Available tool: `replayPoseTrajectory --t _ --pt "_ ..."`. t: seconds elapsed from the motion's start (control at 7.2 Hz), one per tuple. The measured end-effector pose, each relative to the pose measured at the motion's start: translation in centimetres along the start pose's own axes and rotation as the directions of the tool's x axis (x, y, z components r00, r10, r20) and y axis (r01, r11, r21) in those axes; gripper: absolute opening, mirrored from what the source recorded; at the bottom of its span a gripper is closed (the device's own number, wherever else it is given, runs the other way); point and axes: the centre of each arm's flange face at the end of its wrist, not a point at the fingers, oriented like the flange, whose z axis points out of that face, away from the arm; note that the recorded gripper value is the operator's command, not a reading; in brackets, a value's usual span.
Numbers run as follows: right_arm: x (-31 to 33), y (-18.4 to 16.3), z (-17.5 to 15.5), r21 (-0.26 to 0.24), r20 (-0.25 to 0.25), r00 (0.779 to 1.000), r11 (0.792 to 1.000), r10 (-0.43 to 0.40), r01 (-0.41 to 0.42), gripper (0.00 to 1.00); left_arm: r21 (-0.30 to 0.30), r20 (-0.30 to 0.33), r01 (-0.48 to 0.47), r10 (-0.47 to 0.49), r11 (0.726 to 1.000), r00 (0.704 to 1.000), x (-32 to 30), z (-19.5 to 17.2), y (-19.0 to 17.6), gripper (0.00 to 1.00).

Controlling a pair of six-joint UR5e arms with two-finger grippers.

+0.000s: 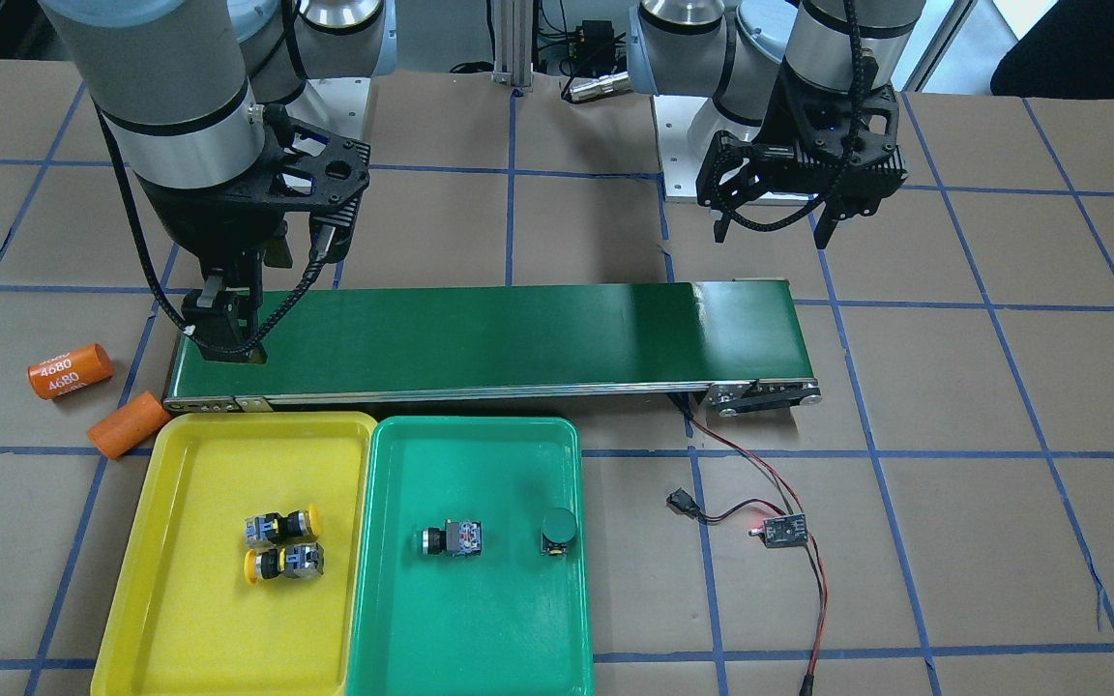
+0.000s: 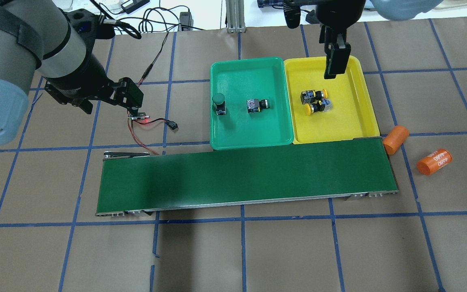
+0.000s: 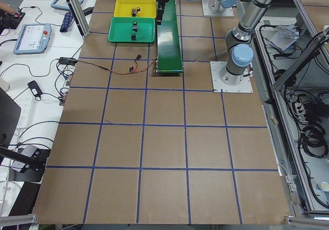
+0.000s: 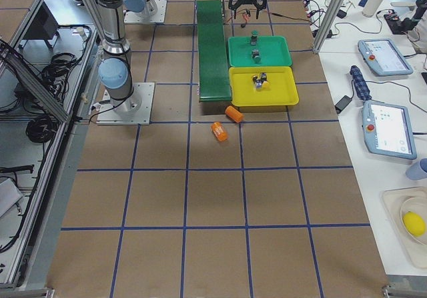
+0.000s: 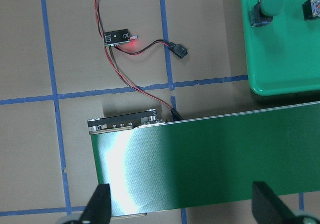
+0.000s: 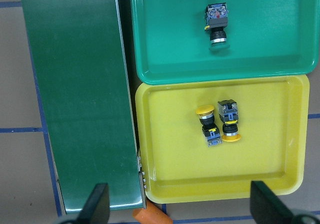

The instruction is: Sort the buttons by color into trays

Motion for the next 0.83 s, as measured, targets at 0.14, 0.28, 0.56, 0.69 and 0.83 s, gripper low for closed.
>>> replayPoseTrajectory --t 0.14,0.28,0.56,0.69,0.83 --pt "0.0 0.0 0.5 0.001 0.01 0.997 0.997 0.076 -0.076 1.0 0.0 0.0 0.0 0.0 1.0 1.0 0.0 0.0 0.0 1.0" --pt "-0.3 0.0 0.9 -0.001 0.017 0.981 0.981 0.194 -0.194 1.0 0.0 -0.001 0.001 -0.001 1.0 1.0 0.0 0.0 0.0 1.0" --pt "-0.9 -0.3 1.0 -0.002 0.018 0.88 0.88 0.474 -0.474 1.0 -0.001 -0.001 0.001 -0.001 1.0 1.0 0.0 0.0 0.0 1.0" --pt "-1.3 -0.6 0.6 0.001 0.019 0.829 0.829 0.559 -0.559 1.0 0.0 -0.001 0.001 -0.001 1.0 1.0 0.0 0.0 0.0 1.0" --pt "-2.1 -1.1 0.1 0.013 0.03 0.778 0.778 0.628 -0.629 1.0 0.0 -0.001 0.001 -0.001 1.0 1.0 0.0 0.0 0.0 1.0"
